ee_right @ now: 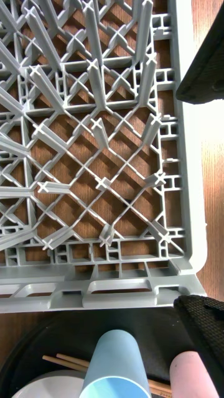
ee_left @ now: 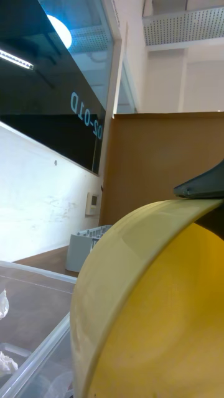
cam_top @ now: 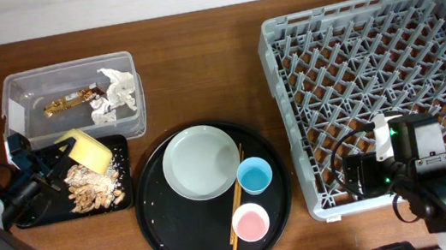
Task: Sort waste into correct bins and load items into the dishwasher rack
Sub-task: 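Grasp the yellow bowl with the left gripper and tip shells onto black tray, then place the yellow bowl back onto the white plate with the left gripper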
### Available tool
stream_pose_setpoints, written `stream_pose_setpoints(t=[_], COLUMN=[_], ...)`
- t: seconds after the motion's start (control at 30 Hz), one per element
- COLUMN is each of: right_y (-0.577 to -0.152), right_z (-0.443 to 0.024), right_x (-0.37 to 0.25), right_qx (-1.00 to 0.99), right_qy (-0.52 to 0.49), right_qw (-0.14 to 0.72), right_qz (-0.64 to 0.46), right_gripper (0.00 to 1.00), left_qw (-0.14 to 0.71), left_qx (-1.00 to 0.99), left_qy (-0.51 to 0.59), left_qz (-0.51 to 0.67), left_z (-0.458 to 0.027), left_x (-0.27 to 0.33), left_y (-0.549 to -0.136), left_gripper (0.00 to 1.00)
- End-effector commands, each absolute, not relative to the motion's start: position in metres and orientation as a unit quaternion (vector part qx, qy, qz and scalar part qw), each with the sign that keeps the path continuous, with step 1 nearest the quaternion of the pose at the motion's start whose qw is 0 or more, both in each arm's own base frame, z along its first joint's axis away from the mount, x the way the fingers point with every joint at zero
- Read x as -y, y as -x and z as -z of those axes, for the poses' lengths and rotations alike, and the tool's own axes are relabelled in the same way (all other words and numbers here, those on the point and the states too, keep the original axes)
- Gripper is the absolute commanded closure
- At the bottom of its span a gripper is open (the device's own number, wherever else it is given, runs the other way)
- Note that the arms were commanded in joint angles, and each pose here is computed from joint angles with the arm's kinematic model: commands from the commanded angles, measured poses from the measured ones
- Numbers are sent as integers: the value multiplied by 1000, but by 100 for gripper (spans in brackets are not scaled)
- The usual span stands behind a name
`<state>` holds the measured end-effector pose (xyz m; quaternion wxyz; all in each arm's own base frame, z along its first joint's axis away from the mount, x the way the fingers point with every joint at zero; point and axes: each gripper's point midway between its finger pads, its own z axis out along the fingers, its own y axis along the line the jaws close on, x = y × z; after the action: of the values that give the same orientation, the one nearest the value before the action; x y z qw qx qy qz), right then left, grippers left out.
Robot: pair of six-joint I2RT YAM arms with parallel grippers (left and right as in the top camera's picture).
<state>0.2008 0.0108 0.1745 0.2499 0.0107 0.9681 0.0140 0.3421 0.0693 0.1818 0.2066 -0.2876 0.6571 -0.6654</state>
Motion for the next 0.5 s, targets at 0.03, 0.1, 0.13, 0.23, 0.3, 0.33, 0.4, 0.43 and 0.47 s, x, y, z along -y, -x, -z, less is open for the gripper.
stream_pose_setpoints(t=[0.03,0.1,0.13,0.23,0.3,0.33,0.4,0.43,0.47], right_y=[-203,-203,-203,-202,-202,-202,-202,-202,-202], right_z=[-180,-180,-180,-180,-180,-180,-180,-180,-180], right_x=[-11,-11,-11,-11,-11,-11,-11,-11,-11], right_qx=[-966,-966,-966,-966,-966,-966,-966,-966,-966], right_qy=[-14,-14,-14,-14,-14,-14,-14,-14,-14], right_qw=[259,259,259,259,259,259,259,259,259], right_qz=[-14,-14,-14,-14,-14,-14,-14,-14,-14], right_gripper=[1,1,1,1,1,1,1,1,1], left_qw=[242,251,243,239,329,326,317,311,315], left_qx=[-671,-758,-773,-768,-687,-686,-683,-682,-685], left_qy=[257,250,258,264,164,167,177,182,169], left_qz=[653,548,526,533,627,629,634,636,635], left_z=[-181,-139,-130,-132,-189,-189,-189,-190,-196], left_x=[-76,-88,-90,-89,-77,-77,-76,-74,-66], left_y=[-348,-351,-349,-349,-350,-349,-348,-346,-344], left_gripper=[100,100,100,100,100,100,100,100,100])
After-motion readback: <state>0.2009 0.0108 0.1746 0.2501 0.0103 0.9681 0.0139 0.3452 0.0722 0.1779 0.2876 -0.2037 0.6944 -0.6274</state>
